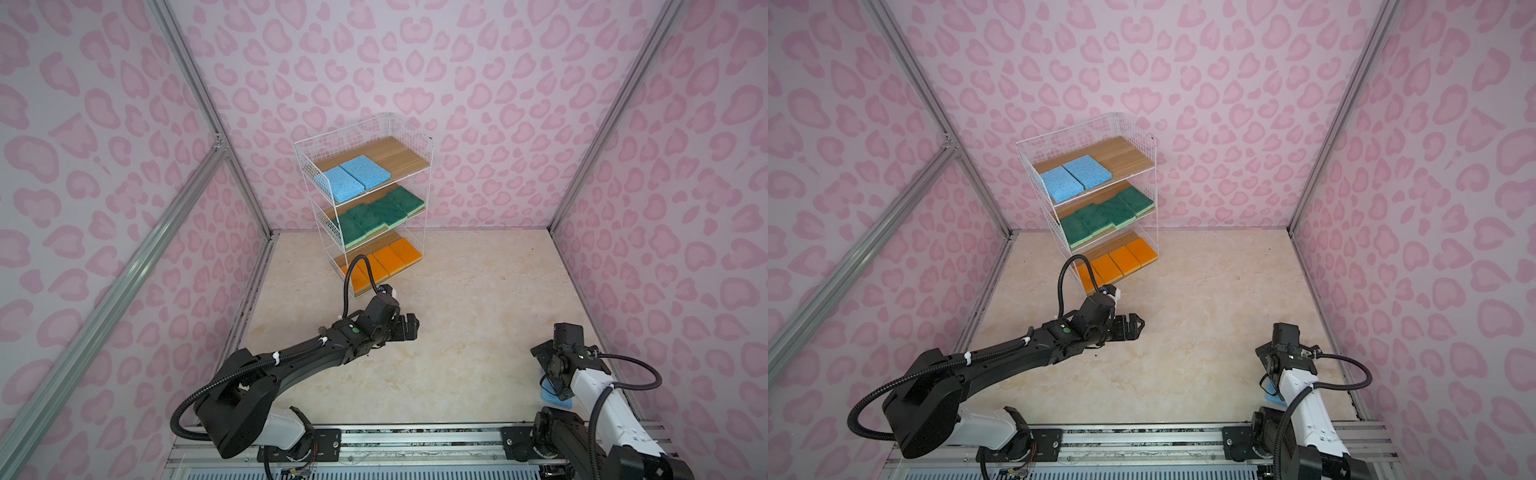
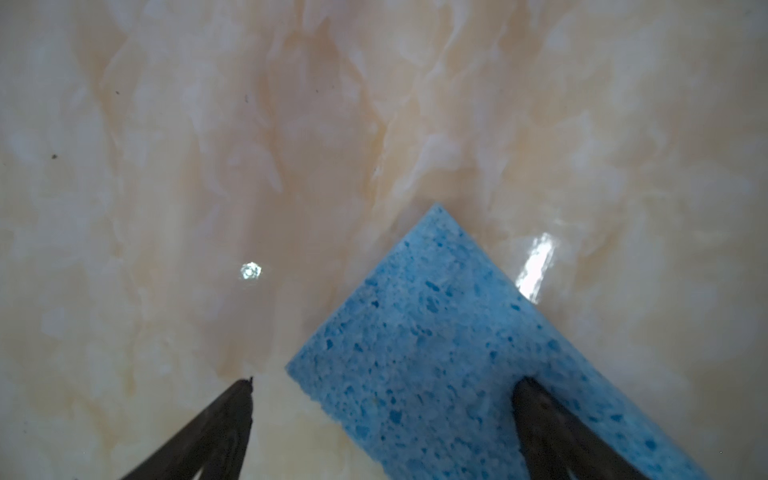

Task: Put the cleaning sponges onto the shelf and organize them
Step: 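Grasp the last blue sponge with right gripper and slide it toward left gripper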

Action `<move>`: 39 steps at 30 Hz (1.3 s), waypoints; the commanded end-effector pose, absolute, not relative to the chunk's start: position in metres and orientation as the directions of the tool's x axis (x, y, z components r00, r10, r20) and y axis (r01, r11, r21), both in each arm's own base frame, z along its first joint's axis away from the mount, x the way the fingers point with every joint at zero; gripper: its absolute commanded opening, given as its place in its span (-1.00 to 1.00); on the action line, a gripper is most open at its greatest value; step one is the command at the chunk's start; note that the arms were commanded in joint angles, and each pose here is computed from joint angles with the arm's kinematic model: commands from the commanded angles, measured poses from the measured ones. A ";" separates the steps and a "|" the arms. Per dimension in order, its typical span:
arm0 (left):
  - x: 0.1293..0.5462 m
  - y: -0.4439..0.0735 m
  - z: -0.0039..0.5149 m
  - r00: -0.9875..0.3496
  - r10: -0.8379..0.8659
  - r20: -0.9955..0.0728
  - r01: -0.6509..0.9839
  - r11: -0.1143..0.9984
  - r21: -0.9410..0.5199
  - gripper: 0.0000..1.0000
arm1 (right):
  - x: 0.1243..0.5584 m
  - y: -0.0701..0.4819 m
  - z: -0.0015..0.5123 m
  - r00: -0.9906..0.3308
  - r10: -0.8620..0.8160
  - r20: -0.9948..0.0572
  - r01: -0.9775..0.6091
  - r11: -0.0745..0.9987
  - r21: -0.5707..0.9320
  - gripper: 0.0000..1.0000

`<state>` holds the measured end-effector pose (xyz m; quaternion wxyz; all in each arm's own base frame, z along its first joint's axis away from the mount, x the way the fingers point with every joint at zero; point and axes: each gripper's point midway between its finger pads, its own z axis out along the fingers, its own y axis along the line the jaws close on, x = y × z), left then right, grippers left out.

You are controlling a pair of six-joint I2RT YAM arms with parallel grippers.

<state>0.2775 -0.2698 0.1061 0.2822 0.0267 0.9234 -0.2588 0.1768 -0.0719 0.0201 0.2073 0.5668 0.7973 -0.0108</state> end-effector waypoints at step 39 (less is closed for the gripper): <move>0.269 -0.257 0.099 -0.839 -0.103 -0.534 0.182 0.872 -0.454 0.94 | 0.283 0.031 0.100 -0.654 0.711 -0.258 0.411 0.621 0.668 0.63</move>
